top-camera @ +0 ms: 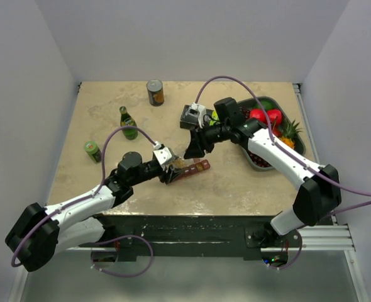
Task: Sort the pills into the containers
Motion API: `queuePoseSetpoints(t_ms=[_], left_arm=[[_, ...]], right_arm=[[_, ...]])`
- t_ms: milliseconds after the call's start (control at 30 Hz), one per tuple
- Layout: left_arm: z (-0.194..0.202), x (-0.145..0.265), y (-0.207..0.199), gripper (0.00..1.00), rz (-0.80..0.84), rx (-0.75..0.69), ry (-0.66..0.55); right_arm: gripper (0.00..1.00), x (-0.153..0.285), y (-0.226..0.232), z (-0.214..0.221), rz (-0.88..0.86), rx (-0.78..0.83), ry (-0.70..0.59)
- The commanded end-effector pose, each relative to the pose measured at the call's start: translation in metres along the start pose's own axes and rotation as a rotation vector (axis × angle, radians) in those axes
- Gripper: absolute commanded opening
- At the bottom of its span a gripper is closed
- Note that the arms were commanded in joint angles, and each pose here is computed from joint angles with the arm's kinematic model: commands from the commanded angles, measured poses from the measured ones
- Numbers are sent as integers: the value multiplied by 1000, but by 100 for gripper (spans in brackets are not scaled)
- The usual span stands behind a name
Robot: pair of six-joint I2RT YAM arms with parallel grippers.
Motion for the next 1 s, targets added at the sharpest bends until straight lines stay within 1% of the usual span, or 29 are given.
queuePoseSetpoints(t_ms=[0, 33, 100, 167, 233, 267, 300, 367, 433, 467, 500, 533, 567, 600, 633, 667, 700, 733, 767, 800, 967], left_arm=[[-70, -9, 22, 0, -95, -146, -193], [-66, -9, 21, 0, -94, -141, -188], [-59, -9, 19, 0, -84, -129, -179], [-52, -9, 15, 0, -67, -119, -166], [-45, -10, 13, 0, -52, -108, -148], [-41, -10, 11, 0, -45, -106, -137], [-39, -9, 10, 0, -39, -99, -131], [-37, -9, 8, 0, -27, -95, -133], [-36, -7, 4, 0, -7, -91, -134], [-36, -7, 3, 0, 3, -88, -134], [-38, -5, -1, 0, 22, -85, -144], [-39, -4, -3, 0, 32, -81, -150], [-39, -2, -5, 0, 43, -77, -154], [-42, 0, -9, 0, 64, -75, -167], [-41, 1, -11, 0, 77, -72, -165], [-40, 2, -13, 0, 90, -68, -163], [-41, 4, -18, 0, 122, -64, -169], [-41, 5, -21, 0, 139, -59, -168], [-41, 5, -23, 0, 153, -55, -168], [-41, 5, -27, 0, 182, -46, -166], [-44, 5, -33, 0, 227, -42, -183]], right_arm=[[40, -9, 0, -13, 100, -245, -85], [52, -9, 6, -15, 55, -243, -83], [67, -6, 11, -21, 28, -181, -89], [84, 4, 21, -31, -26, -124, -99], [97, 16, 26, -41, -46, -32, -119], [99, 24, 29, -48, -46, -7, -134], [99, 28, 32, -51, -49, 43, -143], [99, 38, 35, -58, -29, 93, -160], [99, 43, 34, -59, -19, 200, -157], [99, 48, 36, -58, -15, 236, -139], [99, 52, 34, -59, -28, 342, -138], [99, 55, 33, -58, -33, 392, -129], [99, 60, 35, -53, -39, 425, -94], [99, 60, 33, -50, -66, 572, -70], [99, 62, 33, -45, -90, 653, -43], [99, 67, 38, -27, -142, 683, 27], [99, 66, 37, -23, -200, 896, 40], [99, 67, 40, -12, -264, 985, 60], [99, 72, 48, 8, -347, 995, 112], [99, 70, 47, 5, -366, 1081, 87], [98, 58, 51, 9, -428, 1104, 81]])
Point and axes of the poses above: each gripper's point midway between its finger pads, its own x axis back along the fingers, its own y axis along the line the jaws close on, z = x × y, the point moved 4 cm from there along x, back along the fingers, and after that the axes turned 4 degrees about -x, right-handed, at the moved point
